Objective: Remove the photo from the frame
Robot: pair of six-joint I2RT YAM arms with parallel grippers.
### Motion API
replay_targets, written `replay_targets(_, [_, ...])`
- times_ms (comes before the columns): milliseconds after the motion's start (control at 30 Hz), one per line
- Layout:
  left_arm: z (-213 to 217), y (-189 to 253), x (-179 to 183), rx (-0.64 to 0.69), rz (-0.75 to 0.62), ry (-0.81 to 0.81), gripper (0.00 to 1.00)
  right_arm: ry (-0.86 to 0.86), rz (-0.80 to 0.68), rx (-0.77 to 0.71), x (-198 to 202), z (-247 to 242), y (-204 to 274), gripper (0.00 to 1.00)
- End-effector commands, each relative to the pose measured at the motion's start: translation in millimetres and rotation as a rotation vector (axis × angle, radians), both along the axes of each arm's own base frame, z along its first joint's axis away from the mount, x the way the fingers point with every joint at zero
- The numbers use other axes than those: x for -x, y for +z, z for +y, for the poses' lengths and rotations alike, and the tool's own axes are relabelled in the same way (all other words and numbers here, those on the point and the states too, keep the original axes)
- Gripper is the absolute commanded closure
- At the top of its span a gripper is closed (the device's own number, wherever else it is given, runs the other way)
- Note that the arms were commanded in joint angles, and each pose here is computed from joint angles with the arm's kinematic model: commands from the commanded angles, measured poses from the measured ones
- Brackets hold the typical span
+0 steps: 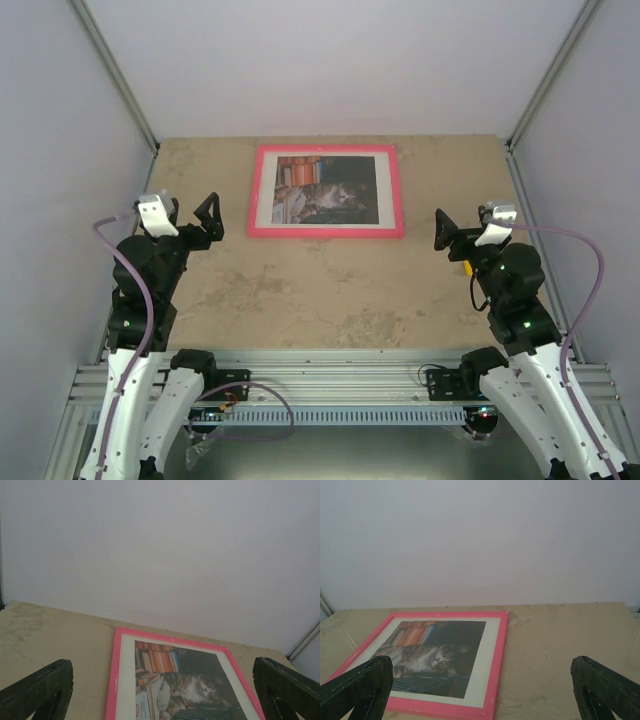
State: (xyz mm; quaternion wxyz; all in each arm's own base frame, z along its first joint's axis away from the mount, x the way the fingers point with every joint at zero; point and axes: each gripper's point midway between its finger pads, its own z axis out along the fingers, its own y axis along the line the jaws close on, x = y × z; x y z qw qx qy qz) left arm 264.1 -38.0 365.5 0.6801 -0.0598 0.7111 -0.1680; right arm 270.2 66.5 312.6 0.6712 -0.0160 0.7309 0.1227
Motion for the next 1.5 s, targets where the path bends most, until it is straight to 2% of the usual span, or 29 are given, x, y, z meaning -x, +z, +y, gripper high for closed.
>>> replay_targets(0, [1, 2, -2, -0.014, -0.018, 0.002, 0.0, 0.017, -0.041, -0.017, 3, 1, 17, 0.02])
replay_targets(367, [0, 2, -1, -0.019, -0.014, -0.011, 0.0, 0.123, 0.012, -0.03, -6, 24, 4, 0.02])
replay_targets(567, [-1, -4, -7, -0.025, 0.013, -0.013, 0.0, 0.181, 0.095, -0.027, -23, 40, -14, 0.02])
replay_targets(767, [-1, -15, -16, -0.029, 0.064, -0.013, 0.0, 0.222, 0.229, -0.029, -54, 58, -53, 0.02])
replay_targets(1033, [-2, -26, -24, -0.035, 0.118, -0.015, 0.0, 0.171, 0.435, 0.012, -102, 54, -127, 0.03])
replay_targets(1167, [-3, -31, -27, -0.037, 0.136, -0.016, 0.0, 0.158, 0.535, 0.024, -120, 51, -163, 0.08])
replay_targets(1467, [-1, -34, -30, -0.039, 0.151, -0.01, 0.0, 0.156, 0.634, 0.044, -164, 56, -209, 0.26])
